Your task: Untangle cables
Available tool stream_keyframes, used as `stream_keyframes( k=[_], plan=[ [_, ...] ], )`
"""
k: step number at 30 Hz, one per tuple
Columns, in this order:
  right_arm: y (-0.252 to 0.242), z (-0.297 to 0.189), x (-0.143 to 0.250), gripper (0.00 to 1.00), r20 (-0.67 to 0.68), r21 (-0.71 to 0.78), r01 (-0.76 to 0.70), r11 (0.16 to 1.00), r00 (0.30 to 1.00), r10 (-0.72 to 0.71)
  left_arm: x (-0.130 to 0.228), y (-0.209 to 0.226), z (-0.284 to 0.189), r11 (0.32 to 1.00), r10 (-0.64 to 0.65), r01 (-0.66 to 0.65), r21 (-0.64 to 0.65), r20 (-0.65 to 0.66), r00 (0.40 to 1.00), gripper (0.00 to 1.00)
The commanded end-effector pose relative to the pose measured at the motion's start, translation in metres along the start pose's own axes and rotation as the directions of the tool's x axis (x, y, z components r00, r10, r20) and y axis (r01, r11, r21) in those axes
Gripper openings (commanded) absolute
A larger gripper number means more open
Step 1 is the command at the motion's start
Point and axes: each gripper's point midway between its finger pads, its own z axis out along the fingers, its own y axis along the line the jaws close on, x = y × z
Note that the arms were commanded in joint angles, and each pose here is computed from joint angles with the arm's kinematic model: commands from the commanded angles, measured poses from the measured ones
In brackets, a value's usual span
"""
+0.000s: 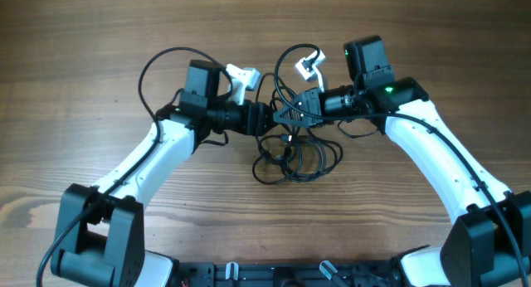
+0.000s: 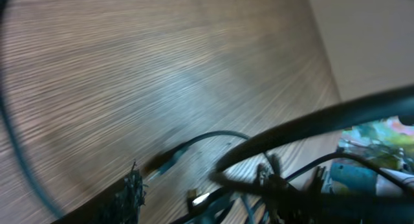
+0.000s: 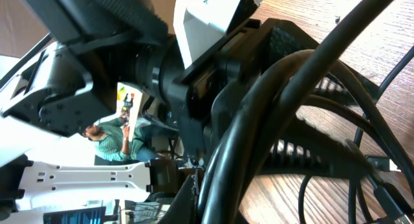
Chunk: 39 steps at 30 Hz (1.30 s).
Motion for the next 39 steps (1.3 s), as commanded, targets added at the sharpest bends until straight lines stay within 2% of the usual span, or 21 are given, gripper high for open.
stream_keyframes(
  k=[1, 3, 6, 10, 13, 14, 16, 17, 20, 22, 29, 31, 33, 34, 35, 36, 37, 38, 39],
  plan=[
    [0.012, -0.005, -0.003, 0.04, 0.01, -0.029, 0.035, 0.999, 0.999, -0.035, -0.011, -0.001, 0.008, 0.997, -0.073, 0.075, -0.033, 0.045, 0.996, 0.62],
    [0.012, -0.005, -0.003, 0.04, 0.009, -0.03, 0.034, 0.999, 0.999, -0.034, -0.014, -0.007, 0.015, 0.998, -0.054, 0.056, -0.042, 0.063, 0.997, 0.61],
    [0.019, -0.005, -0.001, 0.04, -0.002, -0.07, 0.036, 0.997, 0.999, -0.036, -0.023, 0.005, 0.021, 0.975, -0.152, 0.172, -0.141, 0.142, 0.978, 0.59],
    [0.037, -0.008, 0.006, 0.04, -0.037, -0.179, 0.019, 0.984, 0.999, -0.026, -0.066, 0.016, 0.016, 0.923, -0.292, 0.362, -0.13, 0.375, 0.88, 0.6],
    [0.048, -0.01, 0.009, 0.04, -0.063, -0.239, -0.014, 0.971, 0.998, -0.001, -0.082, 0.042, -0.001, 0.814, -0.416, 0.566, -0.128, 0.55, 0.724, 0.65],
    [0.051, -0.011, 0.01, 0.04, -0.072, -0.258, -0.025, 0.966, 0.997, 0.007, -0.086, 0.05, -0.007, 0.772, -0.445, 0.625, -0.112, 0.606, 0.659, 0.7],
    [0.06, -0.014, 0.013, 0.04, -0.089, -0.306, -0.03, 0.952, 0.996, 0.002, -0.096, 0.053, -0.015, 0.733, -0.484, 0.678, -0.049, 0.663, 0.571, 0.82],
    [0.064, -0.015, 0.014, 0.04, -0.098, -0.33, -0.031, 0.943, 0.995, -0.001, -0.103, 0.049, -0.017, 0.742, -0.483, 0.67, -0.02, 0.677, 0.556, 0.86],
    [0.074, -0.02, 0.018, 0.04, -0.12, -0.392, -0.038, 0.919, 0.993, -0.01, -0.118, 0.042, -0.023, 0.769, -0.468, 0.638, 0.027, 0.704, 0.534, 0.88],
    [0.084, -0.025, 0.022, 0.04, -0.139, -0.449, -0.042, 0.892, 0.99, -0.023, -0.122, 0.056, -0.036, 0.749, -0.43, 0.663, 0.002, 0.762, 0.484, 0.9],
    [0.08, -0.022, 0.021, 0.04, -0.133, -0.424, -0.038, 0.905, 0.991, -0.021, -0.121, 0.104, -0.076, 0.665, -0.349, 0.745, -0.056, 0.858, 0.377, 0.97],
    [0.065, -0.009, 0.018, 0.04, -0.109, -0.321, -0.025, 0.947, 0.994, -0.011, -0.117, 0.128, -0.097, 0.621, -0.335, 0.781, -0.065, 0.879, 0.34, 1.0],
    [0.03, 0.005, 0.012, 0.04, -0.061, -0.103, -0.03, 0.994, 0.998, 0.023, -0.106, 0.153, -0.115, 0.561, -0.321, 0.822, -0.098, 0.89, 0.325, 1.0],
    [-0.016, 0.007, 0.009, 0.04, -0.001, 0.166, -0.063, 0.984, 0.998, 0.064, -0.095, 0.169, -0.127, 0.523, -0.296, 0.838, -0.153, 0.89, 0.348, 1.0],
    [-0.05, -0.002, 0.007, 0.04, 0.046, 0.354, -0.089, 0.931, 0.996, 0.078, -0.078, 0.186, -0.136, 0.459, -0.293, 0.864, -0.206, 0.883, 0.367, 1.0],
    [-0.069, -0.011, 0.006, 0.04, 0.074, 0.461, -0.105, 0.881, 0.994, 0.079, -0.067, 0.194, -0.14, 0.419, -0.302, 0.88, -0.224, 0.88, 0.368, 1.0],
    [-0.094, -0.027, 0.003, 0.04, 0.114, 0.603, -0.121, 0.789, 0.991, 0.065, -0.054, 0.201, -0.144, 0.372, -0.314, 0.895, -0.247, 0.874, 0.372, 1.0],
    [-0.12, -0.052, -0.001, 0.04, 0.16, 0.745, -0.142, 0.652, 0.987, 0.032, -0.039, 0.208, -0.148, 0.317, -0.326, 0.907, -0.277, 0.866, 0.378, 1.0],
    [-0.134, -0.072, -0.003, 0.04, 0.203, 0.823, -0.179, 0.539, 0.979, 0.014, -0.029, 0.211, -0.151, 0.276, -0.318, 0.912, -0.302, 0.867, 0.383, 0.99]
  ],
)
